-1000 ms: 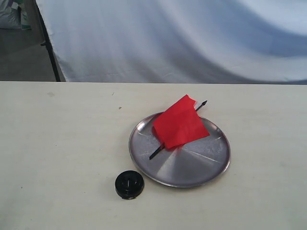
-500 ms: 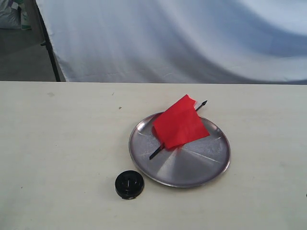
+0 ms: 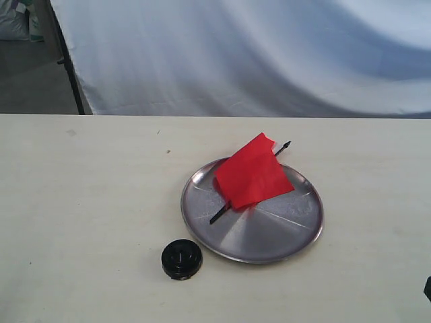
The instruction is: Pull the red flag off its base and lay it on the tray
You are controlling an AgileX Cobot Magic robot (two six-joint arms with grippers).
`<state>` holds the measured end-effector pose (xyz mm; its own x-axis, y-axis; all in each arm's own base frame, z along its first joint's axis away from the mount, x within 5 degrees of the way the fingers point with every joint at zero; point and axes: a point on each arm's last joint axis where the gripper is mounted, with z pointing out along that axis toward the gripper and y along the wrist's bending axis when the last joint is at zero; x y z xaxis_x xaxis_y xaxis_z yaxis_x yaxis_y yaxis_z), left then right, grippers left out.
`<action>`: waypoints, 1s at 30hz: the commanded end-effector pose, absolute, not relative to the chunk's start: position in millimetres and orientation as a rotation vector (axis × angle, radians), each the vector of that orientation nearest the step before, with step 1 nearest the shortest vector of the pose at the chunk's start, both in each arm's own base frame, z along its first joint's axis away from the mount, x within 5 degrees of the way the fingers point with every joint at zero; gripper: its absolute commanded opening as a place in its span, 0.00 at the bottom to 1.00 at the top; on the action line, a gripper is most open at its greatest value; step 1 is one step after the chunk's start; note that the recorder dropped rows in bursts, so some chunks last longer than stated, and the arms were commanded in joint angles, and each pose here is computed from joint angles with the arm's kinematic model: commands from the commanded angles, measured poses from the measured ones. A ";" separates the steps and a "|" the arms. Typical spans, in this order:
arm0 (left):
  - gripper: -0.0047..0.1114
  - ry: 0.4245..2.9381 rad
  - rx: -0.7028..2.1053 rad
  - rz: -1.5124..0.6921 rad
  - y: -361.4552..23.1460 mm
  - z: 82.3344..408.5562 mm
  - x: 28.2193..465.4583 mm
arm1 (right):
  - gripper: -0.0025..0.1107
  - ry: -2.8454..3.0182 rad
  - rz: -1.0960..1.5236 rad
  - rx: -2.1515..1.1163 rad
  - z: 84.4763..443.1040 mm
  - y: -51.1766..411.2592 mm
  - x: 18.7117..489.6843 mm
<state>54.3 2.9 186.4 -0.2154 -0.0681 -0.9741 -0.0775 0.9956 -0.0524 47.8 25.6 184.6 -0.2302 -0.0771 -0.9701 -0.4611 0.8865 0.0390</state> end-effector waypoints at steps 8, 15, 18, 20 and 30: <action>0.04 1.784 -0.108 0.017 3.4 185.7 54.2 | 0.02 1.772 0.355 -0.429 183.8 25.5 47.5; 0.04 1.784 -0.108 0.017 3.4 185.7 54.2 | 0.02 1.777 0.368 -0.412 183.8 25.5 47.5; 0.04 1.784 -0.108 0.017 3.4 185.7 54.2 | 0.02 1.777 0.368 -0.412 183.8 25.5 47.5; 0.04 1.784 -0.108 0.017 3.4 185.7 54.2 | 0.02 1.777 0.368 -0.412 183.8 25.5 47.5; 0.04 1.784 -0.108 0.017 3.4 185.7 54.2 | 0.02 1.776 0.369 -0.412 183.9 25.5 47.5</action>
<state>54.2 3.1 186.4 -0.2160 -0.0609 -0.9745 -0.0782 0.9959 -0.0449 47.7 25.8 184.4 -0.2227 -0.0945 -0.9703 -0.4672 0.8839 0.0211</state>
